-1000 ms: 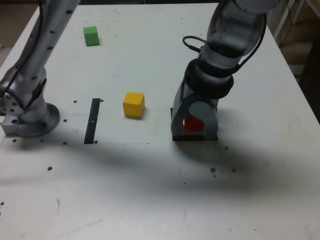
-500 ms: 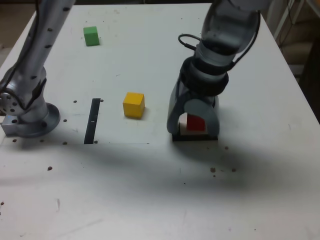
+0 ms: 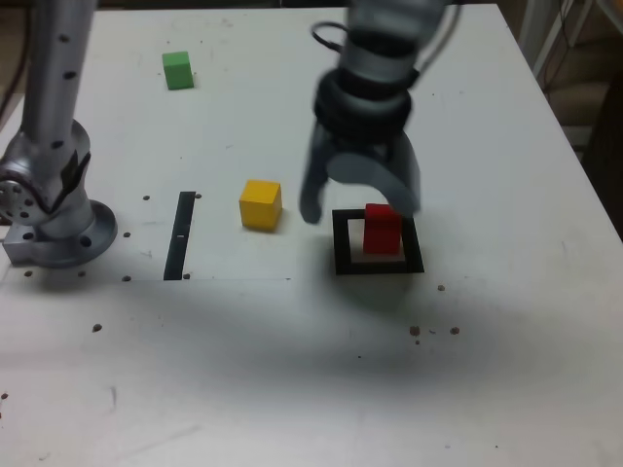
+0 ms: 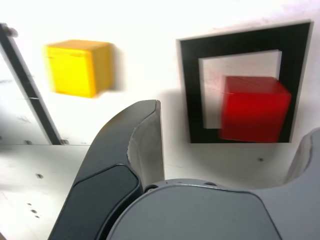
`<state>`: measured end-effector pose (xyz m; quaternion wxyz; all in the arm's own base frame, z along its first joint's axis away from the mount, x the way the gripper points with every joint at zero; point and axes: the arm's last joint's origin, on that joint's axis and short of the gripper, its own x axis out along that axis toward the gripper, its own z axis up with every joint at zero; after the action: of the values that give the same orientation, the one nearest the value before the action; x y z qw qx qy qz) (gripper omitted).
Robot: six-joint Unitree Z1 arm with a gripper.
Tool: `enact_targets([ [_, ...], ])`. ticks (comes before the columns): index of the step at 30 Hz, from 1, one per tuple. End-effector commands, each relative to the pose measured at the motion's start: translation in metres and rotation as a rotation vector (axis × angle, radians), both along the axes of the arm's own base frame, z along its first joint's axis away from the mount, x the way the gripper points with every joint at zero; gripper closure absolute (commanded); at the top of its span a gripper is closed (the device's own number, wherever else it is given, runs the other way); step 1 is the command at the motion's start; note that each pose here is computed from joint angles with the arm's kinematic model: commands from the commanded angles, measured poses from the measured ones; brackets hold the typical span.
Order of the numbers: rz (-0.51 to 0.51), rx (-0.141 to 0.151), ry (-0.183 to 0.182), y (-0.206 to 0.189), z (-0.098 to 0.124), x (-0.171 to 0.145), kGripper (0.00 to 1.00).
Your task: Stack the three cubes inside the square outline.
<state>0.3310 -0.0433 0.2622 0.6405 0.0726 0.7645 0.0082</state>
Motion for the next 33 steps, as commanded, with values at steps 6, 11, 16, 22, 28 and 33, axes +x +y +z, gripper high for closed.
enact_targets([
  [6, 0.023, 0.038, -0.026, 0.012, 0.018, -0.032, 0.01],
  [11, 0.031, 0.055, 0.002, 0.020, 0.019, -0.056, 0.01],
  [16, 0.013, 0.056, 0.052, 0.025, 0.014, -0.079, 0.01],
  [22, -0.001, 0.048, 0.084, 0.029, 0.008, -0.089, 0.01],
  [28, -0.034, 0.024, 0.101, 0.029, -0.005, -0.089, 0.01],
  [33, -0.044, 0.007, 0.126, 0.033, -0.021, -0.084, 0.01],
])
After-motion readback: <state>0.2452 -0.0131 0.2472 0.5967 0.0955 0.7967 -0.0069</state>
